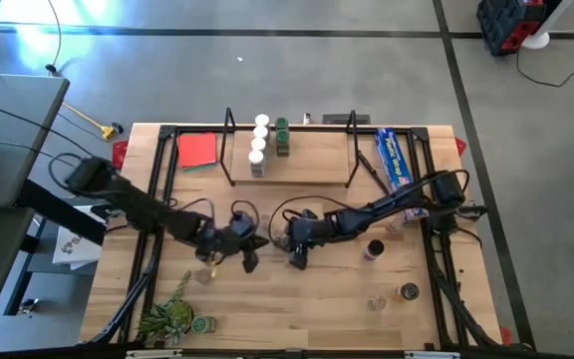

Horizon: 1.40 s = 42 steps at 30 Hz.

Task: Shelf spices
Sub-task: Put the top green seasoning bottle on the shelf

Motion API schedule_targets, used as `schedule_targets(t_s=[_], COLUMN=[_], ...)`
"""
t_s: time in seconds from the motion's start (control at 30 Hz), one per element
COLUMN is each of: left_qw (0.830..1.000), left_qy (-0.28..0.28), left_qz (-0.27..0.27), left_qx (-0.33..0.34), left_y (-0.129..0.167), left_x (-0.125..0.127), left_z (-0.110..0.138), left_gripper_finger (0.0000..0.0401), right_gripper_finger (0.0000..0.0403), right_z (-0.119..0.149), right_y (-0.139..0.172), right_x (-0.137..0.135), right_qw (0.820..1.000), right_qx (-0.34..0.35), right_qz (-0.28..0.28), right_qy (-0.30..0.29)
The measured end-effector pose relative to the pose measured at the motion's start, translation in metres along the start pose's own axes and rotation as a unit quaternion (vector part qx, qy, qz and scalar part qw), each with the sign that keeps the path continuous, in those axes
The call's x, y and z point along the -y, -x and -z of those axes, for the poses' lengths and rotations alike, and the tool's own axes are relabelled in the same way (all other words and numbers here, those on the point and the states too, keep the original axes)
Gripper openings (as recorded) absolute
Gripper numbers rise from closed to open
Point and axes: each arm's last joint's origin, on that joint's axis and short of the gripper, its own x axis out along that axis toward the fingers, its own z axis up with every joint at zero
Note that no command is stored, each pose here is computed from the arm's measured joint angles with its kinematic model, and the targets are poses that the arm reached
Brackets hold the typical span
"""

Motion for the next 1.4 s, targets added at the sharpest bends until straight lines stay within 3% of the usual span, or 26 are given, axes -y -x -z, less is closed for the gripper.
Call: schedule_targets(t_s=[0.13, 0.23, 0.33, 0.43, 0.53, 0.67, 0.83, 1.17, 1.4], left_qw=[0.999, 0.997, 0.996, 0.994, 0.991, 0.984, 0.971, 0.965, 0.963], left_qy=[-0.035, -0.064, -0.078, -0.083, -0.088, -0.118, -0.137, -0.145, -0.159], left_qz=[0.002, -0.003, -0.011, -0.022, -0.025, -0.013, 0.006, 0.031, 0.050], left_qx=[0.023, 0.034, 0.044, 0.064, 0.098, 0.134, 0.193, 0.215, 0.213], left_y=[0.027, 0.036, 0.038, 0.035, 0.030, 0.022, 0.011, 0.013, 0.015], left_x=[0.007, 0.007, 0.007, 0.009, 0.013, 0.021, 0.032, 0.037, 0.038], left_z=[-0.002, 0.003, 0.008, 0.007, 0.005, 0.004, 0.000, -0.002, -0.004], left_gripper_finger=[0.0004, 0.0020, 0.0053, 0.0102, 0.0160, 0.0235, 0.0290, 0.0289, 0.0224], right_gripper_finger=[0.0189, 0.0189, 0.0189, 0.0189, 0.0189, 0.0189, 0.0188, 0.0188, 0.0188], right_z=[0.005, 0.008, 0.004, 0.005, 0.004, 0.007, 0.005, 0.006, 0.005], right_y=[0.010, 0.021, 0.036, 0.044, 0.048, 0.048, 0.049, 0.049, 0.050], right_x=[-0.007, -0.010, -0.013, -0.011, -0.010, -0.009, -0.010, -0.011, -0.012], right_qw=[0.998, 0.990, 0.967, 0.946, 0.932, 0.931, 0.928, 0.928, 0.926], right_qx=[0.056, 0.128, 0.225, 0.292, 0.326, 0.330, 0.338, 0.334, 0.330], right_qz=[0.001, -0.038, -0.110, -0.141, -0.153, -0.155, -0.156, -0.163, -0.178], right_qy=[0.020, 0.032, 0.039, 0.032, 0.026, 0.025, 0.031, 0.037, 0.043])
